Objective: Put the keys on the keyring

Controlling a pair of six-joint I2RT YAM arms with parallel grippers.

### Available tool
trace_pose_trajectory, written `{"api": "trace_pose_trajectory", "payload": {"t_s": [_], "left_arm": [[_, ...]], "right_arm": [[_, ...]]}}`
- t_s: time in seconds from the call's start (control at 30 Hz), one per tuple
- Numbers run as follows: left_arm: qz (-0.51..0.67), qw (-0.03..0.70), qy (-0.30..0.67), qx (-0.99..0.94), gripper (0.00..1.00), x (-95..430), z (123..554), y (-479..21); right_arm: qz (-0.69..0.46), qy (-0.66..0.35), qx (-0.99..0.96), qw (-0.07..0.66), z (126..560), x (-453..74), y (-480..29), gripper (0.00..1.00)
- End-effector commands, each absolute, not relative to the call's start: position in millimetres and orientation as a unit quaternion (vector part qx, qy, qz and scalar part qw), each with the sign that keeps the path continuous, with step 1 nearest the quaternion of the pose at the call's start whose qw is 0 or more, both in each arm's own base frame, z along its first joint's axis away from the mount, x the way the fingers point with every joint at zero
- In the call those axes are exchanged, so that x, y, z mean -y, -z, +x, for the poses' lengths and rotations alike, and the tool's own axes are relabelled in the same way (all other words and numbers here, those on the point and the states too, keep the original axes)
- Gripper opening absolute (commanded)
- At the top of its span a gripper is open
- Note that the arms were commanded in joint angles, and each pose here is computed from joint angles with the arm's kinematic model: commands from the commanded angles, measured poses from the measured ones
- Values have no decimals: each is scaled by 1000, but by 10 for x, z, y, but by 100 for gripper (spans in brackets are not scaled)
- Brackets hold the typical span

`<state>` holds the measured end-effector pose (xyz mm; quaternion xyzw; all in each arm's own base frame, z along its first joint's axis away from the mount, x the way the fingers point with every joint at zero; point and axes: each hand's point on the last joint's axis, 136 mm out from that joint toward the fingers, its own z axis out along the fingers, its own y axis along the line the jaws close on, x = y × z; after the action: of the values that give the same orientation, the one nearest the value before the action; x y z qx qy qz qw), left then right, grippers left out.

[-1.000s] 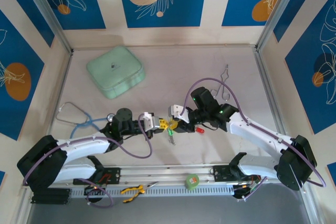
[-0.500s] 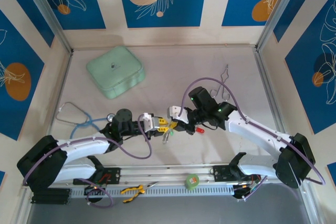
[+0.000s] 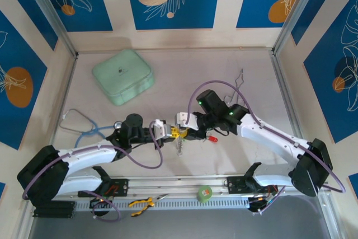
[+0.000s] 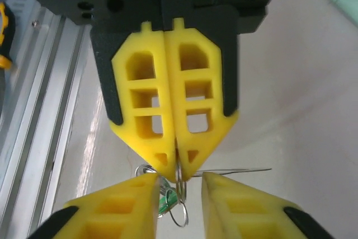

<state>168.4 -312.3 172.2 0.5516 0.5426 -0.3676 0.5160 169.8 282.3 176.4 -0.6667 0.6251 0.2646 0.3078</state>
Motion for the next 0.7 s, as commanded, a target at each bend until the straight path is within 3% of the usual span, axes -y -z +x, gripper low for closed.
{"api": "trace_pose_trajectory", "payload": {"t_s": [0.0, 0.4, 0.6, 0.67], "left_arm": [[540, 541, 384, -518, 0, 3136, 1634, -1856], [526, 548, 410, -505, 0, 3136, 1577, -1904], [523, 550, 417, -500, 0, 3139, 1562, -1944], [522, 550, 419, -499, 0, 3137, 1557, -1953]], "right_arm": [[-624, -333, -619, 340, 1654, -2825, -1901, 31], [-607, -358, -628, 328, 1611, -2817, -1778, 30], [-610, -365, -625, 324, 1602, -2854, -1767, 22], [-610, -367, -623, 325, 1602, -2863, -1780, 12]]}}
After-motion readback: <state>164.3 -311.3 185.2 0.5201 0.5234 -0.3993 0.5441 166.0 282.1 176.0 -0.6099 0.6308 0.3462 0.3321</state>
